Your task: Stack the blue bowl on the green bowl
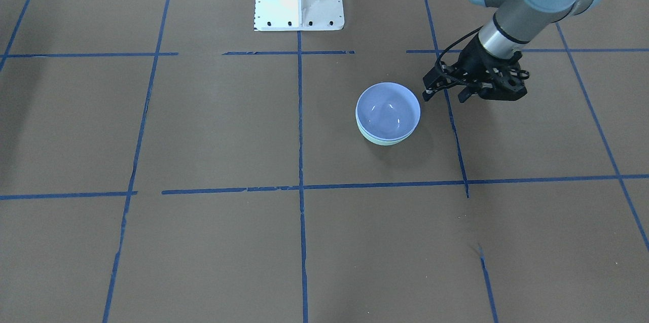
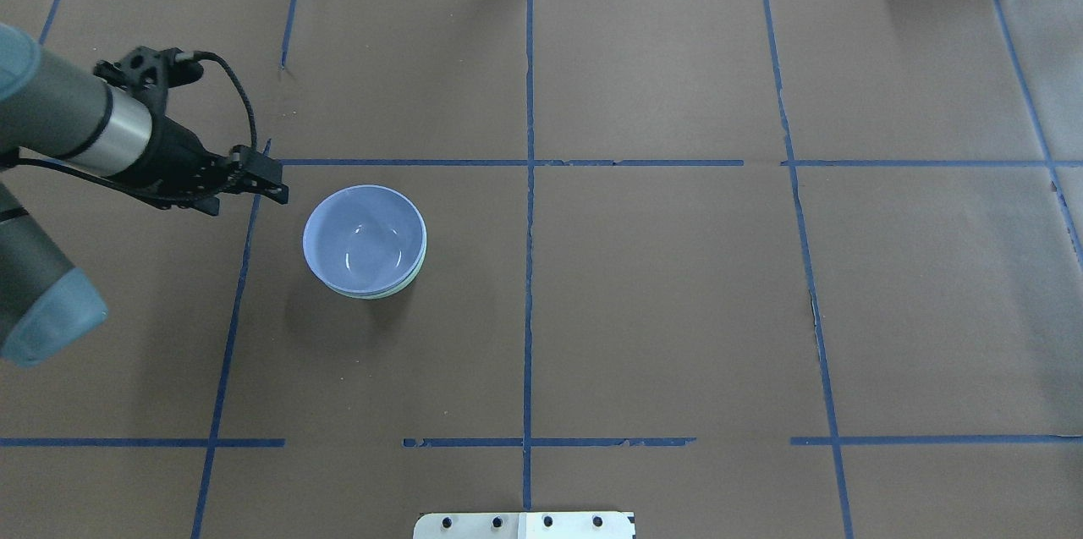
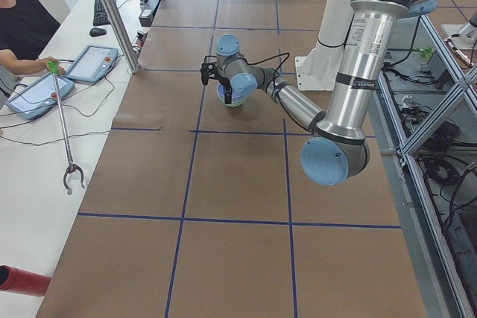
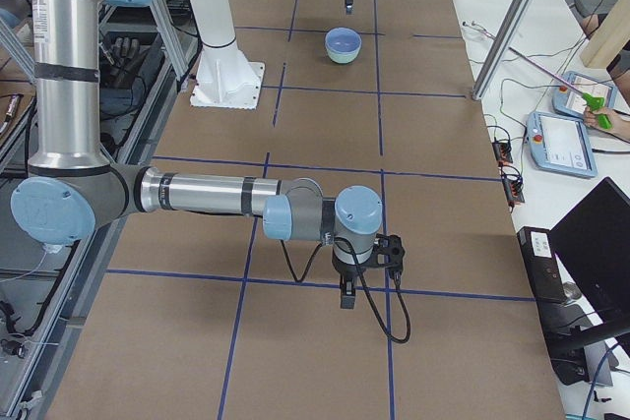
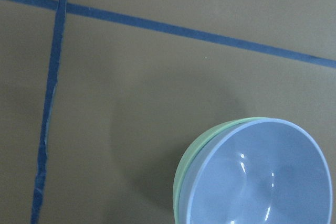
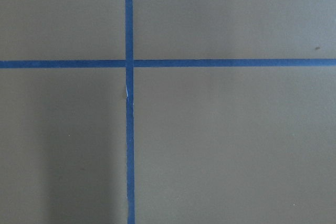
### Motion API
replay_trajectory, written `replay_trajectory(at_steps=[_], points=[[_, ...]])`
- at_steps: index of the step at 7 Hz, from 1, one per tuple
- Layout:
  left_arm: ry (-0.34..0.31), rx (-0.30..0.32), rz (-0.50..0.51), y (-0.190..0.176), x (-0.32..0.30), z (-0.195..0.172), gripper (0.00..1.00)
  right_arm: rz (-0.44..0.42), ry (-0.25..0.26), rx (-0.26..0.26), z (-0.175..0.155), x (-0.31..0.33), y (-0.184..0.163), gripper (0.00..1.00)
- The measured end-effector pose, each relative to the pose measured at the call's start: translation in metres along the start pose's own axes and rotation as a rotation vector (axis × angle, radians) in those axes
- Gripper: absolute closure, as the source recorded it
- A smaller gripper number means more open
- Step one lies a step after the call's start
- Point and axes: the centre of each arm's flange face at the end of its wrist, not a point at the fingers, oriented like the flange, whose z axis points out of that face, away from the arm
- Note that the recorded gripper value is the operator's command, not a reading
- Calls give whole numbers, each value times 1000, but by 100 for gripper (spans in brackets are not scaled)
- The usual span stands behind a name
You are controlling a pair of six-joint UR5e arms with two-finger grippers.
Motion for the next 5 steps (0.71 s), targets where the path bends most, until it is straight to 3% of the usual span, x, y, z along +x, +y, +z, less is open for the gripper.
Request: replay_trajectory(at_steps=[2,4,5], points=[[-54,98,153,-15,-71,-60,0,0,0,0,0,0,0,0],[-172,125,314,-23,-170,-95,0,0,0,0,0,0,0,0],[-224,116,318,-29,-224,-104,0,0,0,0,0,0,0,0]])
